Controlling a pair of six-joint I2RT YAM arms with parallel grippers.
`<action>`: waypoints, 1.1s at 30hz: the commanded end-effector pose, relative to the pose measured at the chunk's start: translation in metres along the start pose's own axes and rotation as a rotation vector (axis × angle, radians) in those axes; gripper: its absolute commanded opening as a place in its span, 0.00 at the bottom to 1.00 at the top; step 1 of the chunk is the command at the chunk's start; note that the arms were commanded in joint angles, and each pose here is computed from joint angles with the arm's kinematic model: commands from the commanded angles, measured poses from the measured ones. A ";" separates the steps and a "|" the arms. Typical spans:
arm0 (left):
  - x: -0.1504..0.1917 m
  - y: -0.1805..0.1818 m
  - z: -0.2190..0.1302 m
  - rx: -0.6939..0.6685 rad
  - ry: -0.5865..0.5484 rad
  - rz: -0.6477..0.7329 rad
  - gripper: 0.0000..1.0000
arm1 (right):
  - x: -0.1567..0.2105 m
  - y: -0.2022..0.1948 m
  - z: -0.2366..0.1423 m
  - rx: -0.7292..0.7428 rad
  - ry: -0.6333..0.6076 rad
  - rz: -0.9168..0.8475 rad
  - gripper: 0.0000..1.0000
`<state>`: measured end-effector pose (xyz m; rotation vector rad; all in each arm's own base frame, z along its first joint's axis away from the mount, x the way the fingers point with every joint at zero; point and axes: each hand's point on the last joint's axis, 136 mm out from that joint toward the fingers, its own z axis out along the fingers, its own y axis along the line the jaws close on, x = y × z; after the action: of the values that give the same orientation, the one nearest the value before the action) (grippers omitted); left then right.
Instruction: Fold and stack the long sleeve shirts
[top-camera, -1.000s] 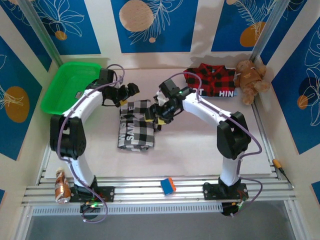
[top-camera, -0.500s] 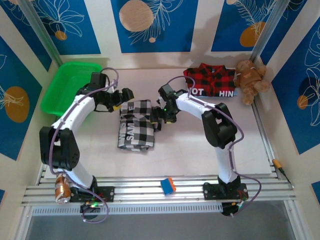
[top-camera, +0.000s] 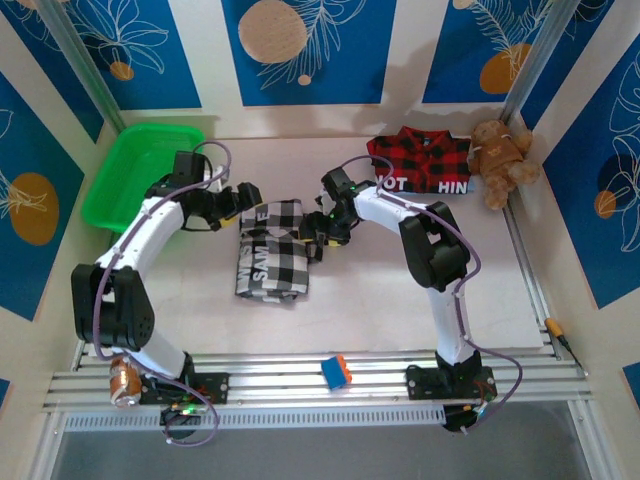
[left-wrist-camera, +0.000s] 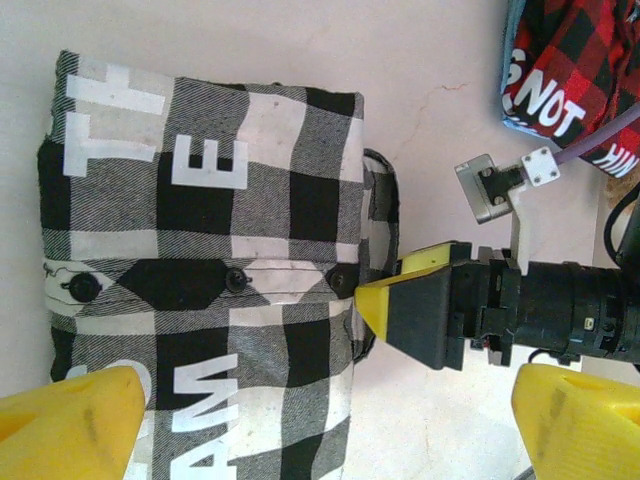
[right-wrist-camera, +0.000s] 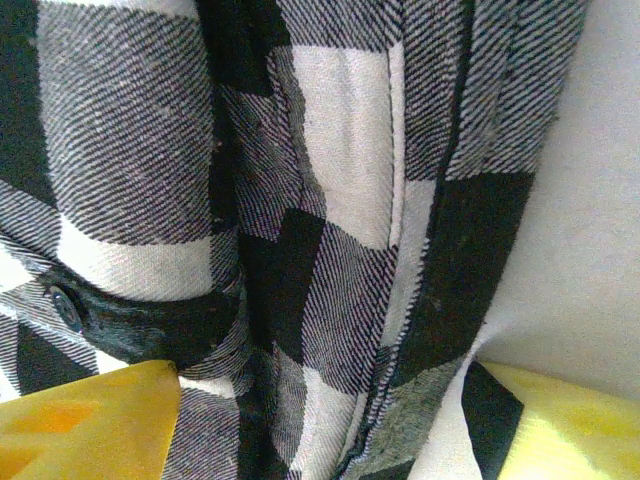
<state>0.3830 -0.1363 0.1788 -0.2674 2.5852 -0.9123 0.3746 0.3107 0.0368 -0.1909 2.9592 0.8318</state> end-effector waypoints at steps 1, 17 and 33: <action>0.005 0.006 -0.008 -0.005 -0.003 0.010 0.94 | 0.006 0.021 0.022 -0.067 0.044 -0.037 0.76; 0.018 0.023 0.003 -0.012 0.023 -0.026 0.93 | 0.024 0.018 0.042 0.130 0.176 -0.089 0.64; 0.018 0.044 0.001 -0.060 0.034 -0.010 0.93 | 0.014 0.040 0.030 0.251 0.115 -0.079 0.03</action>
<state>0.3719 -0.1175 0.1490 -0.2970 2.6273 -0.8772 0.3617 0.3674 0.0324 -0.3618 3.0628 0.5390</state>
